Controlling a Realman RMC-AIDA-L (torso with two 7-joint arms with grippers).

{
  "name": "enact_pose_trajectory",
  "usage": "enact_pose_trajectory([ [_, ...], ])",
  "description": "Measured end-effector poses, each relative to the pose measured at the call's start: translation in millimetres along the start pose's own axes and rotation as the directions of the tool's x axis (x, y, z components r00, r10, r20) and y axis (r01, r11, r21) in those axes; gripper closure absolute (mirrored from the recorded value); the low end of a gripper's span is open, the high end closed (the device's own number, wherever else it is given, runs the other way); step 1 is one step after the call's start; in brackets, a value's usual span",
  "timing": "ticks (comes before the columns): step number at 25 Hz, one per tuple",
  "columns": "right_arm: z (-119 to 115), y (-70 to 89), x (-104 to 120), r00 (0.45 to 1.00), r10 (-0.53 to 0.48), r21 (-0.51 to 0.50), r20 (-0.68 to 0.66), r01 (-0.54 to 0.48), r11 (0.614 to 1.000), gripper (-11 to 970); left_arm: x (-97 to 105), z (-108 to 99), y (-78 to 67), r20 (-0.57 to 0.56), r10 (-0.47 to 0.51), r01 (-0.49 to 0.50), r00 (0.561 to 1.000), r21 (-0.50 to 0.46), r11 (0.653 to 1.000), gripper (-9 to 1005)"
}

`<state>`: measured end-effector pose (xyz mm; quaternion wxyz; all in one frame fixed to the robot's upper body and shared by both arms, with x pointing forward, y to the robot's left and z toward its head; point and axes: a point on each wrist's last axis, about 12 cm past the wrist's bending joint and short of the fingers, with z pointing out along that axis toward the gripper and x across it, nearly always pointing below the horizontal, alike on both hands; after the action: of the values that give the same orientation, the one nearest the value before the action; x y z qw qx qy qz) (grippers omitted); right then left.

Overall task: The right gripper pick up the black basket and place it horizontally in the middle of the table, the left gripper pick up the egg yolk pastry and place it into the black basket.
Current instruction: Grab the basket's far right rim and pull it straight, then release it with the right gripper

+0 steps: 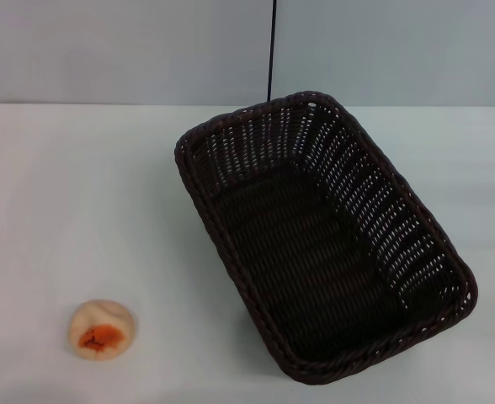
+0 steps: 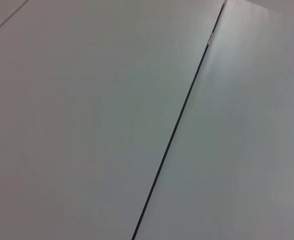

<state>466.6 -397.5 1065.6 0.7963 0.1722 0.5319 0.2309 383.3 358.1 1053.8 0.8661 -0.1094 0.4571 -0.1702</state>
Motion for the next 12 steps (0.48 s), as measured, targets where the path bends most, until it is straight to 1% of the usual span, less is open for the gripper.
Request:
enact_pose_trajectory([
  [1,0.4,0.2,0.1,1.000,0.000,-0.001,-0.001,0.000,1.000,577,0.1,0.1,-0.1,0.001,0.000,0.000,1.000,0.000,1.000,659],
  [6,2.6,1.2,1.1,1.000,-0.003,-0.014,-0.013,0.002,1.000,577,0.7,1.4,-1.0,0.006,-0.010,0.010,1.000,0.003,1.000,727],
  [12,3.3,0.7,2.1,1.000,-0.003,-0.009,-0.021,0.002,1.000,576,1.5,2.7,-2.0,0.012,-0.024,0.024,1.000,0.003,1.000,563],
])
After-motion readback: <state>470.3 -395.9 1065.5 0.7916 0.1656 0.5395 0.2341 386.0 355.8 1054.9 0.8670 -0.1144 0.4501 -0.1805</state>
